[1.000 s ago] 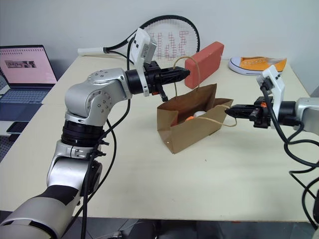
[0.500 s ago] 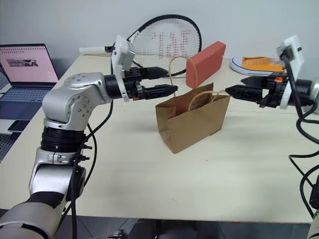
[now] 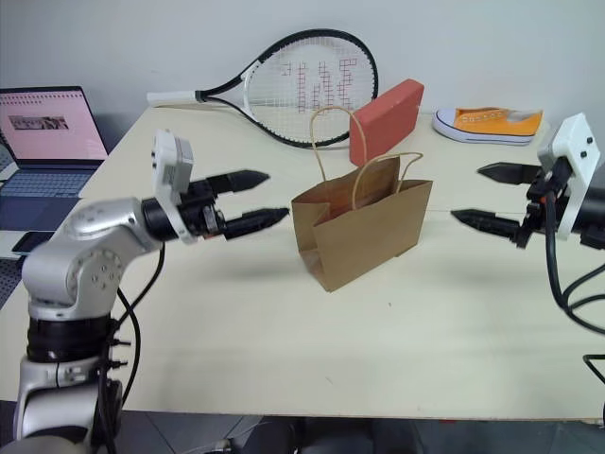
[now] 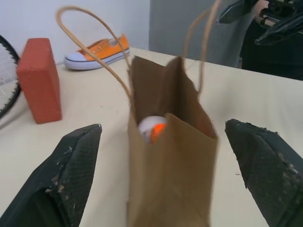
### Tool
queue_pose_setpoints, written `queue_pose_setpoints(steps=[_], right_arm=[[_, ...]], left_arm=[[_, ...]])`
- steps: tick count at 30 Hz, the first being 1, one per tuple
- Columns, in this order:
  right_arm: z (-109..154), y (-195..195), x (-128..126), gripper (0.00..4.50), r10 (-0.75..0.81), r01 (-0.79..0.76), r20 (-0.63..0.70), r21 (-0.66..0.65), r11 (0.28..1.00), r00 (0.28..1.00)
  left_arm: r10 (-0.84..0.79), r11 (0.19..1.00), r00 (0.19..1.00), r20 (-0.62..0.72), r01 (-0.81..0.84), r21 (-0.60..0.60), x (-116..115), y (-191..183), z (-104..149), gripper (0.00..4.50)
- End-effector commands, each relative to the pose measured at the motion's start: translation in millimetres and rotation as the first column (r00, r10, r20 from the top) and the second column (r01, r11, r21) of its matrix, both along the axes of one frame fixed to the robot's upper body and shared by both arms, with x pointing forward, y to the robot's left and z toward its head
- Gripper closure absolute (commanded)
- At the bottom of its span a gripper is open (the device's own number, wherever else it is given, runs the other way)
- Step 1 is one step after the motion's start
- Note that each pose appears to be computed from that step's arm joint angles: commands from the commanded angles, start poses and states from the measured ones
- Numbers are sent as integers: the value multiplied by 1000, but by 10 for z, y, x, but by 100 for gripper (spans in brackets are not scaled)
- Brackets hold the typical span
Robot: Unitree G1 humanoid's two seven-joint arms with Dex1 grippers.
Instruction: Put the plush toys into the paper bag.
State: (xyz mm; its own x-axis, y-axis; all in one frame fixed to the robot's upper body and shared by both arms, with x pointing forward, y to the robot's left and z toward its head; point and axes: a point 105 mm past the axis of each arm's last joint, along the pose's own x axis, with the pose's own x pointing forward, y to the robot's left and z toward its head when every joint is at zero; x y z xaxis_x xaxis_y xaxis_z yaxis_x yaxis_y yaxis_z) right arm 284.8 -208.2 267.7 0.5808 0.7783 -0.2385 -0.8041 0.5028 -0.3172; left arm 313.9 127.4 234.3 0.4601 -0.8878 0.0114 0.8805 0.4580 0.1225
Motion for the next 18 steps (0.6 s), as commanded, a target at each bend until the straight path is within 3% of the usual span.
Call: queue_pose_setpoints(steps=[1,7,18], right_arm=[[37,286,-209,0,131,-131,15,18,991,991],[-63,561,-319,0,201,-200,-2,33,979,980],[-48,662,-357,0,207,-207,-3,22,978,978]], left_arm=[[-2,1000,998,55,3,-19,-101,-125,0,3],[44,998,998,50,-42,-41,16,-263,-193,3],[45,998,998,44,-43,-46,186,-361,-331,3]])
